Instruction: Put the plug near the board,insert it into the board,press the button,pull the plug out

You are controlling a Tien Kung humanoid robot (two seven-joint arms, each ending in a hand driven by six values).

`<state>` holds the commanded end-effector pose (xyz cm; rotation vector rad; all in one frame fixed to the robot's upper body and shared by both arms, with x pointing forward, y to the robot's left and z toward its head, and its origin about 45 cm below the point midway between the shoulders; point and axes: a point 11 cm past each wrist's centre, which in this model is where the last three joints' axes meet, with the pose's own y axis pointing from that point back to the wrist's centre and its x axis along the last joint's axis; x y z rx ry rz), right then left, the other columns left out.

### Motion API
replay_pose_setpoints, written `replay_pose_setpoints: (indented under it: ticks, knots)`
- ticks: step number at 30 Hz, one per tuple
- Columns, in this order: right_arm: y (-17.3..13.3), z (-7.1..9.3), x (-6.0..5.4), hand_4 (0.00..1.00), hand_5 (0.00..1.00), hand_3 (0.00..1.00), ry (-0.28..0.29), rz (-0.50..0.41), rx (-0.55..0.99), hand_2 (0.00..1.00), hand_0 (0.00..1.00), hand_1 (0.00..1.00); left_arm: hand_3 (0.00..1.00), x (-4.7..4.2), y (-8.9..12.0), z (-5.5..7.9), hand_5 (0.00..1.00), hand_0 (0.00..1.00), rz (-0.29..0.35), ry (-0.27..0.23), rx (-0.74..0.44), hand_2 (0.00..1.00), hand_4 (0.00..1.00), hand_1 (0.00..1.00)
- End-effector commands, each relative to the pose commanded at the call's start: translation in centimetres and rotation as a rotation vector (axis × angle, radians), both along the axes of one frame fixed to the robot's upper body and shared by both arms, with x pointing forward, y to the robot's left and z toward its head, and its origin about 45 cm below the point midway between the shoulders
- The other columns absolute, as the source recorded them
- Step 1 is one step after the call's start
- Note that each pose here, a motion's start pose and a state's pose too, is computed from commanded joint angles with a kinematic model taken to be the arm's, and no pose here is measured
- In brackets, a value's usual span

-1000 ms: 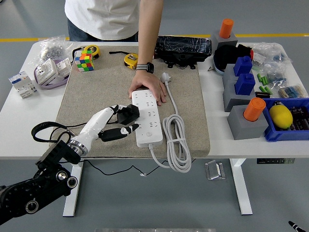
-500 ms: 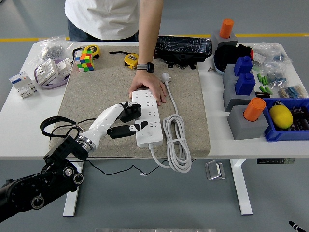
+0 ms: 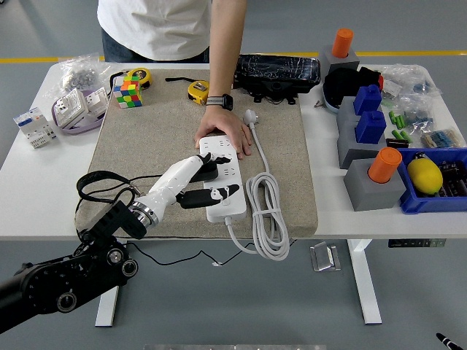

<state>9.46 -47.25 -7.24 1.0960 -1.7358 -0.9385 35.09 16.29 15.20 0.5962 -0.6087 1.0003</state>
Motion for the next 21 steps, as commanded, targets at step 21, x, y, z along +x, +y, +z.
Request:
replay_pose_setpoints:
  ticks: [21]
  knots:
    - [0.0, 0.0, 0.0, 0.977, 0.585, 0.571, -0.001, 0.000, 0.000, 0.640, 0.624, 0.670, 0.761, -0.33, -0.7, 3.0, 0.618, 0.580, -0.015, -0.033, -0.076, 0.680, 0.837, 0.650]
